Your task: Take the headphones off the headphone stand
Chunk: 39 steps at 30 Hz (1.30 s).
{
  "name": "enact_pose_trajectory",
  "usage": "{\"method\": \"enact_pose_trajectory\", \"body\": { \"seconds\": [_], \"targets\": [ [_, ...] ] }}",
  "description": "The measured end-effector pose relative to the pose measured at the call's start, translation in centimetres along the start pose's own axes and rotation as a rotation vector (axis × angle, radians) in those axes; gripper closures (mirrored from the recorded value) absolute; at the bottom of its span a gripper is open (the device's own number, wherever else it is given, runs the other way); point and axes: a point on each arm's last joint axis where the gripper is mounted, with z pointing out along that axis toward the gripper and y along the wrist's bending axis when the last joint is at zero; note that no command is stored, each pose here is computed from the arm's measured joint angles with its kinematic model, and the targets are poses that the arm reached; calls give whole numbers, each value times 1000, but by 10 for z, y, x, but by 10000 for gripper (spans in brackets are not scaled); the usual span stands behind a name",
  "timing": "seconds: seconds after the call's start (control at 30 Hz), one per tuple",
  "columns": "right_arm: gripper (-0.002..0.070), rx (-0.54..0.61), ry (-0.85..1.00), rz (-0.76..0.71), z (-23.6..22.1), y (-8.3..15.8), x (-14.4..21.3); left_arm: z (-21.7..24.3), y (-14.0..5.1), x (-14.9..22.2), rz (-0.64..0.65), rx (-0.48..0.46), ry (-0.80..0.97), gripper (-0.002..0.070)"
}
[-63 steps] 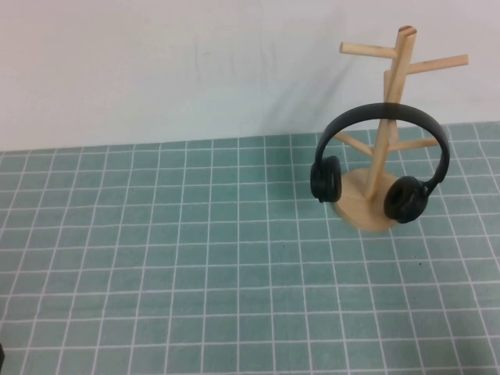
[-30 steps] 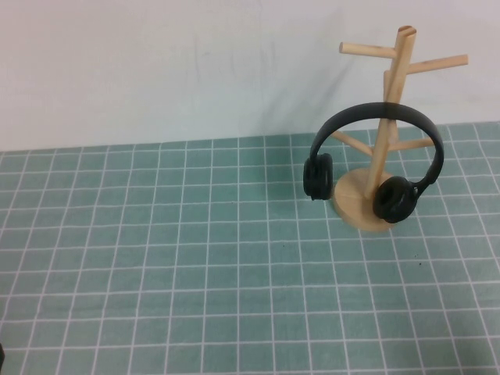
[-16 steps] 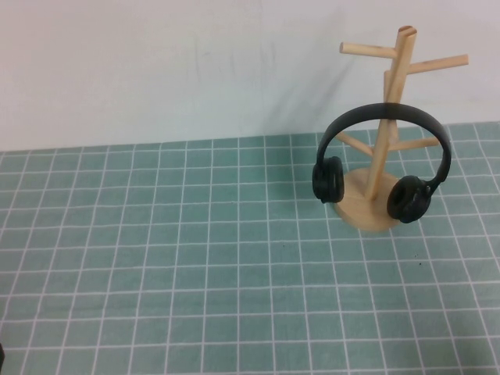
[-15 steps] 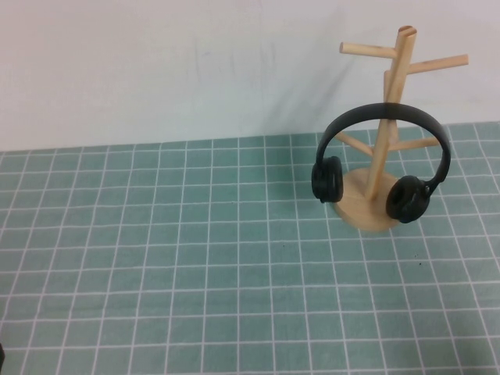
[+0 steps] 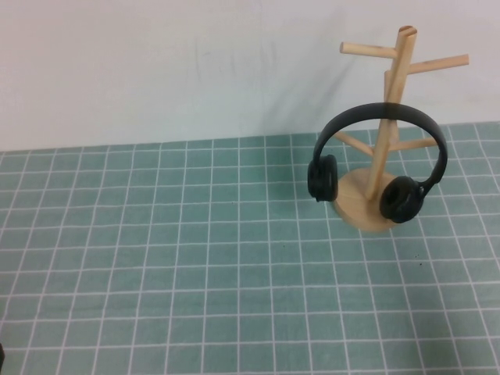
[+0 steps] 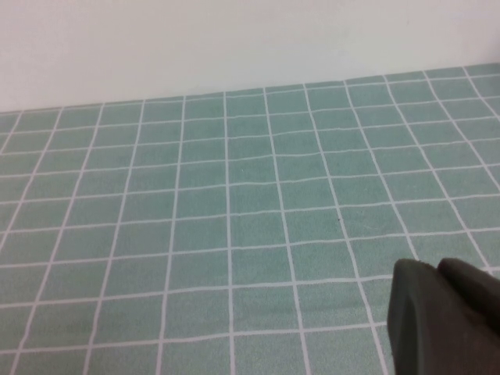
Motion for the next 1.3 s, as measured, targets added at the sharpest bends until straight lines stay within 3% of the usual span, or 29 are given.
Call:
{"method": "enact_pose_trajectory", "body": {
  "seconds": [0.1, 0.2, 0.4, 0.57, 0.83, 0.97, 1.1, 1.2, 1.3],
  "targets": [
    [685, -7, 81, 47, -2, 7, 0, 0, 0, 0, 0, 0, 0, 675],
    [685, -23, 202, 6, -5, 31, -16, 0, 0, 0, 0, 0, 0, 675],
    [685, 77, 624, -260, 14, 75, -59, 0, 0, 0, 0, 0, 0, 675],
    [682, 162, 876, -450, 54, 88, -82, 0, 0, 0, 0, 0, 0, 675],
    [682, 58, 1079, -675, 124, 118, -59, 0, 0, 0, 0, 0, 0, 675],
    [682, -7, 1092, -902, 142, 141, -28, 0, 0, 0, 0, 0, 0, 675],
    [671, -61, 972, -1154, 149, 160, -5, 0, 0, 0, 0, 0, 0, 675],
    [607, -146, 850, -1275, 156, 174, 3, 0, 0, 0, 0, 0, 0, 675],
    [470, -205, 759, -1336, 164, 182, 7, 0, 0, 0, 0, 0, 0, 675]
  ]
}}
